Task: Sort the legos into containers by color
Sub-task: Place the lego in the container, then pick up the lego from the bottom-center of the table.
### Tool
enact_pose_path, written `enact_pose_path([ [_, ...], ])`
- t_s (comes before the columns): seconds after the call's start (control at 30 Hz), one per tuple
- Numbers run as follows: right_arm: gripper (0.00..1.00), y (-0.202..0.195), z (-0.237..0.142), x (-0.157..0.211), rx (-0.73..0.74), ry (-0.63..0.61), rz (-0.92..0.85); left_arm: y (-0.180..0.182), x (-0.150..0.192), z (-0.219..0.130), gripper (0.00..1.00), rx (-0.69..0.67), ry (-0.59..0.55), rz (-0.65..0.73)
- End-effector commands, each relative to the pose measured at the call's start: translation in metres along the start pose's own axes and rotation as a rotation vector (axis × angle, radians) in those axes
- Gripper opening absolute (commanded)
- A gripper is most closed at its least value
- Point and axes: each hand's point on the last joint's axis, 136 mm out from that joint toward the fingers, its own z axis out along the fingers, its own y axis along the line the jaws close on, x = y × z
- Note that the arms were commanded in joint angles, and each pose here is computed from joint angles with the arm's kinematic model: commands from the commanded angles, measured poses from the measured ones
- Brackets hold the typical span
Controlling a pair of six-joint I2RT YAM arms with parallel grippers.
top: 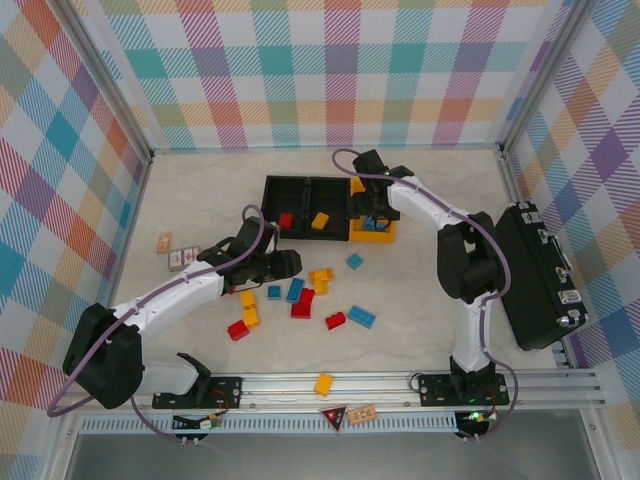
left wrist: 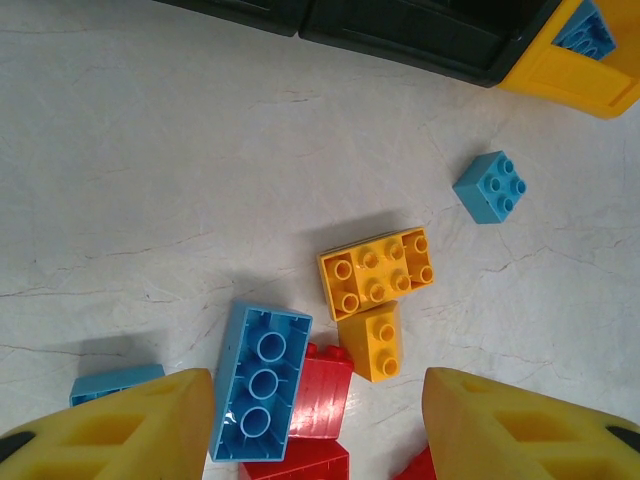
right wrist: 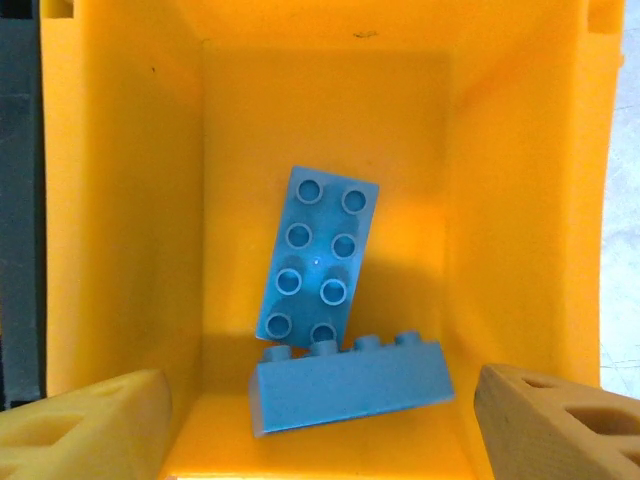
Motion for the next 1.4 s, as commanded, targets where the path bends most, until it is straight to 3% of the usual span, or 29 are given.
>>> enact_pose_path([
  [0.0,0.8,0.004,-0.029,-0.011,-0.05,-0.055,-0.008,0.001,0.004,-0.001,0.57,-0.013,0.007,-0.002],
  [0.3,0.8,0.009,-0.068,0.009,-0.161,-0.099,-0.004,0.001,0.003,0.006,0.57,-0.019,0.02,-0.008],
  [0.67,0.8,0.004,-0.092,0.064,-0.244,-0.077,-0.001,-0.004,0.006,0.014,0.57,-0.001,0.044,-0.003],
  [1.37,0.78,0.027,-0.083,0.228,-0.482,0.139,-0.197,0.002,0.025,0.017,0.57,0.0,0.091,0.008],
])
